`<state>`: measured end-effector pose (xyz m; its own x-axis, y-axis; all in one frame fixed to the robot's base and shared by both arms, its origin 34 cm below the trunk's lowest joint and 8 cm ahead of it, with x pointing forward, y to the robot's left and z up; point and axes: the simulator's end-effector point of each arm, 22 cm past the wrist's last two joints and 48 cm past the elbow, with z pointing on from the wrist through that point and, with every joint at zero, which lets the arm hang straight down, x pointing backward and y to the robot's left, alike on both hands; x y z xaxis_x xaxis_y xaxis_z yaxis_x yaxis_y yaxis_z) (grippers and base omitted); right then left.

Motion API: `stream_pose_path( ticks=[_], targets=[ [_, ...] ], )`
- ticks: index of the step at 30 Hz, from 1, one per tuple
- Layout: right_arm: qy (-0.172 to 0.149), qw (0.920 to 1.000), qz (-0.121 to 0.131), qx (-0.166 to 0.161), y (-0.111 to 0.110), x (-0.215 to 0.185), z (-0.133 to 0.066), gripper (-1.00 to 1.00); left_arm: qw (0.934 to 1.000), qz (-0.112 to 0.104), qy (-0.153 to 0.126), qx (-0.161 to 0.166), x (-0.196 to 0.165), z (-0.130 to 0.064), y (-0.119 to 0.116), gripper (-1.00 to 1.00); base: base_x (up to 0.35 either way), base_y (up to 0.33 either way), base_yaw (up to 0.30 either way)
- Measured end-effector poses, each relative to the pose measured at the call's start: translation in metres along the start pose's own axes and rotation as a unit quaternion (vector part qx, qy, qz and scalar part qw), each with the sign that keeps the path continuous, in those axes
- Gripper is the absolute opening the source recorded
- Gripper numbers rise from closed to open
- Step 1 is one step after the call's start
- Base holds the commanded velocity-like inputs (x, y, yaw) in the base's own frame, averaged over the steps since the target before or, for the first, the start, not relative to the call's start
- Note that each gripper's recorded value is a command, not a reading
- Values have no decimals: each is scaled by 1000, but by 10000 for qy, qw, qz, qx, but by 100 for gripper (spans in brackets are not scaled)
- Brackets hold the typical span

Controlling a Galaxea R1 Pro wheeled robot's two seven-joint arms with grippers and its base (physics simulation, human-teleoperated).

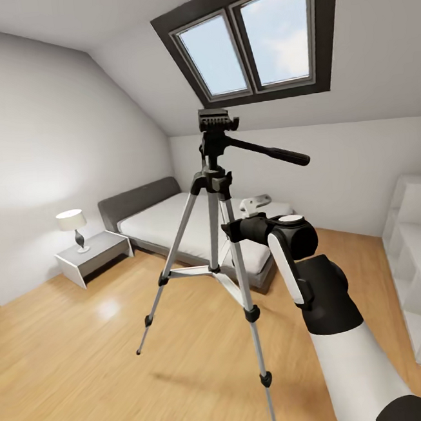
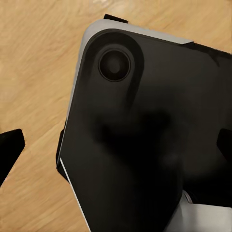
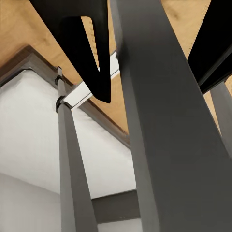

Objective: Attach the digital camera to the camera tripod in the bedroom.

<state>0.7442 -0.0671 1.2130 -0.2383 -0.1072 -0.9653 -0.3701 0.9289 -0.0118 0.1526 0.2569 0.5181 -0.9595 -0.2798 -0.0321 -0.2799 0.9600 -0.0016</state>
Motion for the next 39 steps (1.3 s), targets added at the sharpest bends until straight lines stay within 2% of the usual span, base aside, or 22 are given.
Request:
stream_pose_path(
  ticks=[23, 39],
  targets=[
    [28, 10000, -12, 27, -1, 2, 1, -100, 10000, -5, 5, -3, 0, 0, 0, 100, 2, 330, 0],
    [28, 10000, -14, 17, 0, 2, 1, -100, 10000, -16, 14, -5, 1, 0, 1, 100, 83, 341, 0]
  ],
)
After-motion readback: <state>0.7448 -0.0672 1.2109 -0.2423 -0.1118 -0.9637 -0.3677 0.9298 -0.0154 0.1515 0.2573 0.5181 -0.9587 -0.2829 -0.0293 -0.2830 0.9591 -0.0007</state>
